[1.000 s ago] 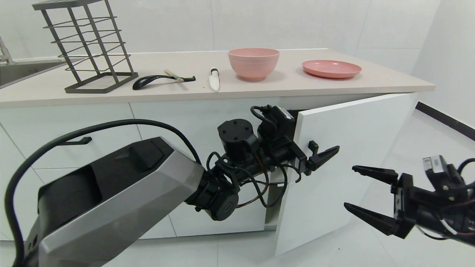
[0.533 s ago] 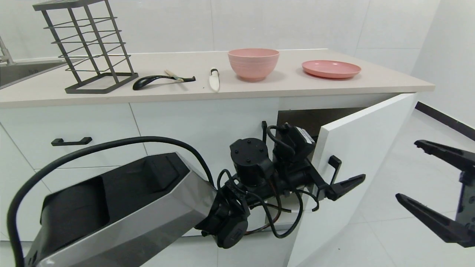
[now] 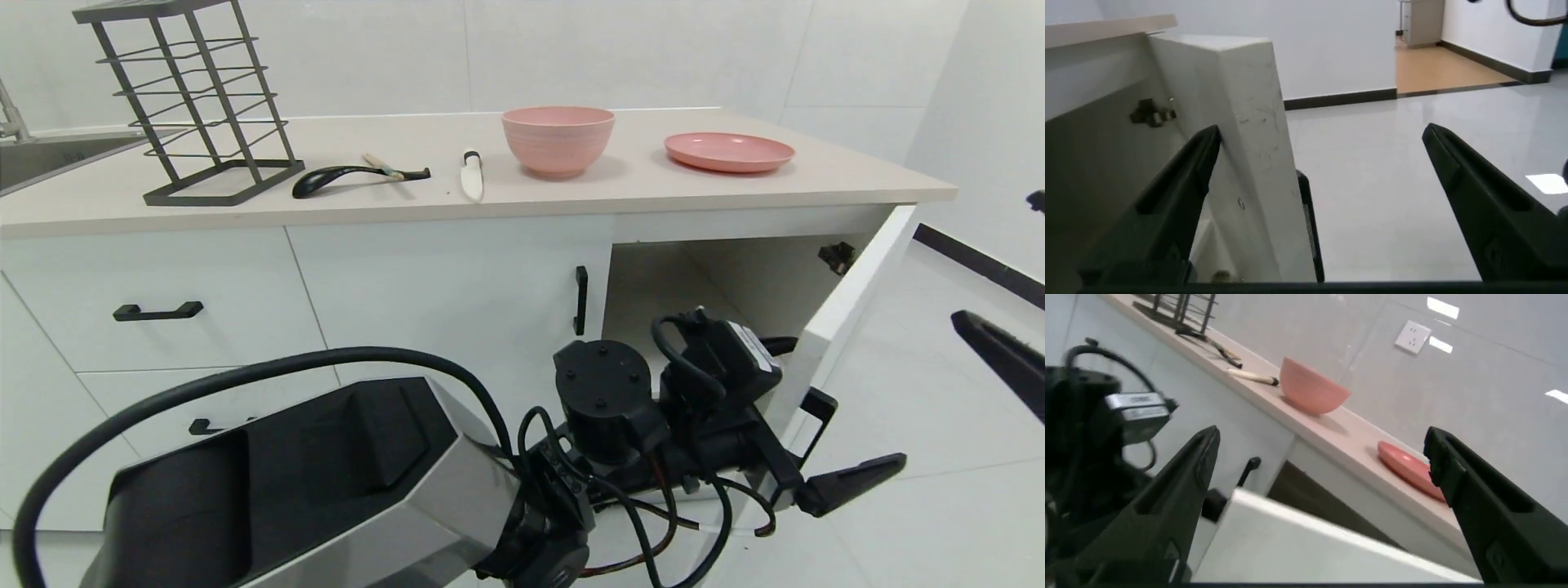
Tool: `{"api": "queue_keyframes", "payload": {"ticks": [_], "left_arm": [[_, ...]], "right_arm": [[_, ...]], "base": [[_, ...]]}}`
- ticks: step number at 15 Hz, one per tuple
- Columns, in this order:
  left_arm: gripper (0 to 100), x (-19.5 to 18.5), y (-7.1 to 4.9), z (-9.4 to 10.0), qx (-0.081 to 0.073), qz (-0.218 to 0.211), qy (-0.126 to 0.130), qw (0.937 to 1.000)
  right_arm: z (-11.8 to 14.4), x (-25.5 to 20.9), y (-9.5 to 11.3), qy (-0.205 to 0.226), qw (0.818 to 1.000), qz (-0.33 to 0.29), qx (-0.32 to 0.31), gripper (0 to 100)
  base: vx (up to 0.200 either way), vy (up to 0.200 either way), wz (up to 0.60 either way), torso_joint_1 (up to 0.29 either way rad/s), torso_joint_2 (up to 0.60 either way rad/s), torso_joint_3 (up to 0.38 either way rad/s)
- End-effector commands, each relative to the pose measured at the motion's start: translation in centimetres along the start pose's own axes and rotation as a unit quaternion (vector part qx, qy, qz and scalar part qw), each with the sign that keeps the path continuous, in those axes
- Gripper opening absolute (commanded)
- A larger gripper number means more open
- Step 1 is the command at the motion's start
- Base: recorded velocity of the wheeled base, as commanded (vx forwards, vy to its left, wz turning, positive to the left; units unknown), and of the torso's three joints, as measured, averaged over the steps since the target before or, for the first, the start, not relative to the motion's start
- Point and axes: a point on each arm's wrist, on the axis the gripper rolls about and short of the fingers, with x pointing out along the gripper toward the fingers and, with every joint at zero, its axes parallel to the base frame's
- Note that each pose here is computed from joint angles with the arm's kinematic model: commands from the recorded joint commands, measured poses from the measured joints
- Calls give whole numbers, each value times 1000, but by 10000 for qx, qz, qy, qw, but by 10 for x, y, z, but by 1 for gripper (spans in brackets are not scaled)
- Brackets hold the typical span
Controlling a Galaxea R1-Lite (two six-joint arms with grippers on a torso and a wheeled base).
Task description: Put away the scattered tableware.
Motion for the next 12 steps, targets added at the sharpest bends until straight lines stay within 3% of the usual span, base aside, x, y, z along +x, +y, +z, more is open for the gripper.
{"api": "queue_keyframes", "payload": {"ticks": [1, 3, 4, 6, 7, 8, 10, 11, 12], "left_arm": [[100, 10, -13, -1, -30, -168, -89, 9998], [100, 29, -35, -11, -124, -460, -167, 9987], [100, 44, -52, -14, -183, -658, -300, 9972], [100, 66, -102, -20, -407, -1100, -517, 9918], [100, 67, -106, -21, -486, -1079, -507, 9917], [100, 65, -95, -18, -448, -952, -539, 9930], [100, 51, -48, -5, -224, -475, -699, 9962], [100, 35, -19, 10, -38, -164, -835, 9964], [100, 19, -3, 31, 103, 35, -944, 9955]], "right_arm": [[5, 4, -5, -75, 9999, -41, -103, 100], [14, 5, -9, -218, 9994, -72, -260, 100], [21, 6, -11, -322, 9987, -98, -371, 100], [38, 6, -14, -573, 9962, -141, -635, 100], [45, 4, -12, -636, 9955, -137, -693, 100], [50, 1, -10, -667, 9950, -142, -726, 100], [61, -6, -4, -751, 9937, -149, -814, 100], [65, -11, 0, -741, 9938, -148, -811, 100], [66, -15, 4, -705, 9944, -134, -773, 100]], "base": [[0, 0, 0, 0, 0, 0], [0, 0, 0, 0, 0, 0], [0, 0, 0, 0, 0, 0], [0, 0, 0, 0, 0, 0], [0, 0, 0, 0, 0, 0], [0, 0, 0, 0, 0, 0], [0, 0, 0, 0, 0, 0], [0, 0, 0, 0, 0, 0], [0, 0, 0, 0, 0, 0]]}}
